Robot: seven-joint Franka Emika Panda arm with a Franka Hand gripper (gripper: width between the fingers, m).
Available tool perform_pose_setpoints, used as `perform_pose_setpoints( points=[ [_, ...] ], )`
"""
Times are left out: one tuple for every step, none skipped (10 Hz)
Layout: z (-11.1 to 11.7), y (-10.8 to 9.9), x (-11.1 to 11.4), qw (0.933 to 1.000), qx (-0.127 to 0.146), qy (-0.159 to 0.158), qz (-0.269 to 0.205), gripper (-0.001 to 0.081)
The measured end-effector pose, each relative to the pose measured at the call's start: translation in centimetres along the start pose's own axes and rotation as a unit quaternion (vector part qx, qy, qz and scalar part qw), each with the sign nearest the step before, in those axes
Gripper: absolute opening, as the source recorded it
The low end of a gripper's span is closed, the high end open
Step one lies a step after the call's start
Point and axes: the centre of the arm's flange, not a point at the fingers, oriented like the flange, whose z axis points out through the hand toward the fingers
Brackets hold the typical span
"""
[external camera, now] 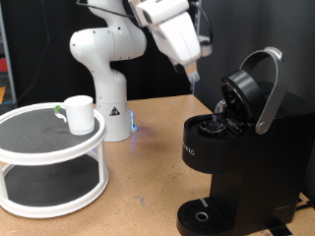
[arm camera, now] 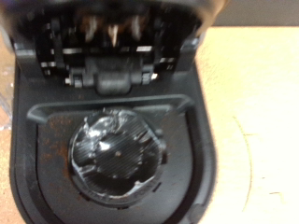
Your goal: Make a cup of coffee with the keurig machine
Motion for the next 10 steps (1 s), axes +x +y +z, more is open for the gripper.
perform_pose_setpoints(
  points=[
    [-1.2,0.1,0.4,1.0000,0.004,0.004,0.000,0.0807],
    [-2.4,0.2,0.6,0.9999,0.009,0.005,0.000,0.0807],
    [-3.4,0.4,0.7,0.9999,0.015,0.008,0.002,0.0807],
    [-4.2,0.6,0.8,0.9998,0.019,0.009,0.004,0.0807],
    [-4.6,0.7,0.8,0.9997,0.022,0.008,0.005,0.0807],
    [-4.5,0.7,0.7,0.9997,0.023,0.007,0.005,0.0807],
    [-4.3,0.6,0.7,0.9997,0.024,0.007,0.003,0.0807],
    [-4.1,0.2,1.1,0.9995,0.028,0.013,0.003,0.0807],
    [-3.8,-0.5,1.8,0.9994,0.028,0.020,0.006,0.0807],
    [-3.4,-1.5,2.7,0.9994,0.026,0.022,0.007,0.0807]
  ],
)
